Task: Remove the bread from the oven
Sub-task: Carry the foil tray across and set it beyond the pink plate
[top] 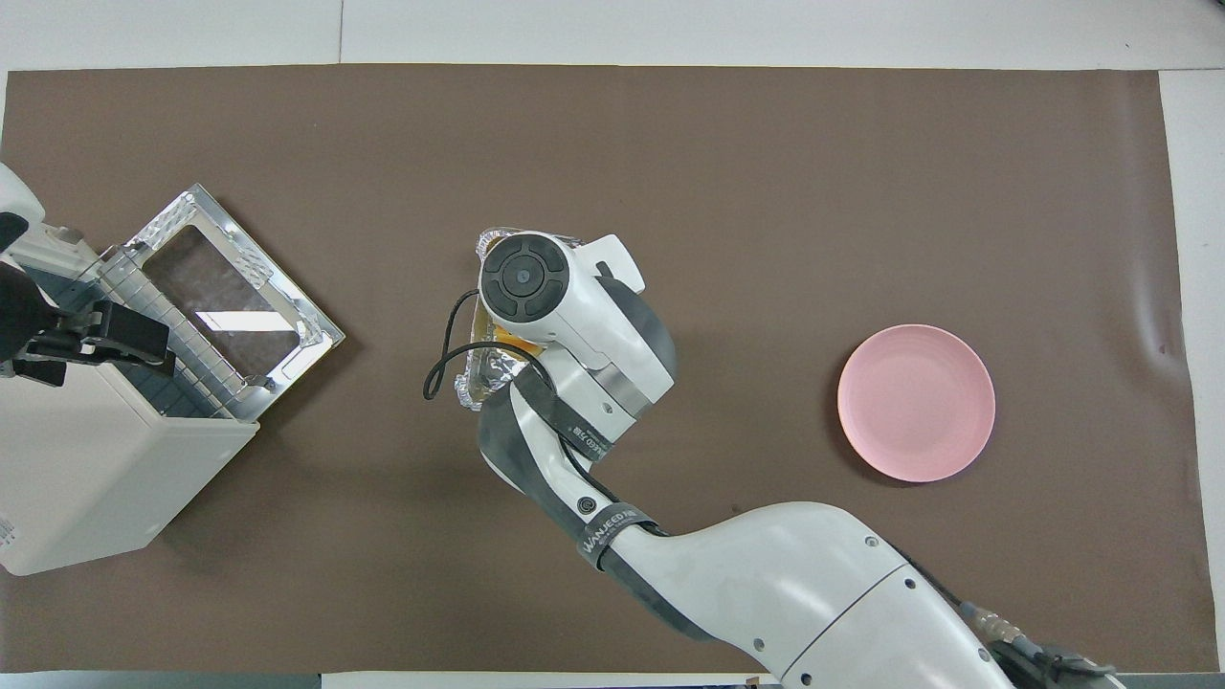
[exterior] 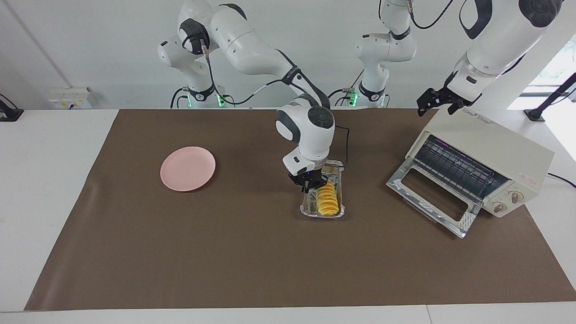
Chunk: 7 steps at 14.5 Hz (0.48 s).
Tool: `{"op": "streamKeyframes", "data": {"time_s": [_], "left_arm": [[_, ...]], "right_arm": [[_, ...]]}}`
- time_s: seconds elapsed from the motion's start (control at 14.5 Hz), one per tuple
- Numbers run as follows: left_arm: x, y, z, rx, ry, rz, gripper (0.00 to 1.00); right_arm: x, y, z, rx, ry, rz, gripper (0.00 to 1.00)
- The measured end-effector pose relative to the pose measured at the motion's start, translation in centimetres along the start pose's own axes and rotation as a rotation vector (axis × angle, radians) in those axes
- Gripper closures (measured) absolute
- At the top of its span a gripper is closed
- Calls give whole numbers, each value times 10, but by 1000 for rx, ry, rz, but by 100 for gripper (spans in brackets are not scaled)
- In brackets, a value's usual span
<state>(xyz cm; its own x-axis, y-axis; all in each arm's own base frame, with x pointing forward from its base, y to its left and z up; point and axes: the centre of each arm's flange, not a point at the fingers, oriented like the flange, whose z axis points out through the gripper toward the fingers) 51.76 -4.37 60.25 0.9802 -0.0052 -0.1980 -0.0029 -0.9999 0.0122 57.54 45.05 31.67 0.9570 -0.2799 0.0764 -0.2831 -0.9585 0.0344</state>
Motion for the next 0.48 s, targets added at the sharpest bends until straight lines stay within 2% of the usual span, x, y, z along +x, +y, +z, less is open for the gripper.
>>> {"op": "streamKeyframes", "data": {"time_s": [0.21, 0.48], "left_arm": [[0, 0, 0, 0, 0, 0, 0], [0, 0, 0, 0, 0, 0, 0]], "right_arm": [[18, 11, -11, 3, 7, 5, 98], [80, 67, -51, -44, -30, -33, 98]]}}
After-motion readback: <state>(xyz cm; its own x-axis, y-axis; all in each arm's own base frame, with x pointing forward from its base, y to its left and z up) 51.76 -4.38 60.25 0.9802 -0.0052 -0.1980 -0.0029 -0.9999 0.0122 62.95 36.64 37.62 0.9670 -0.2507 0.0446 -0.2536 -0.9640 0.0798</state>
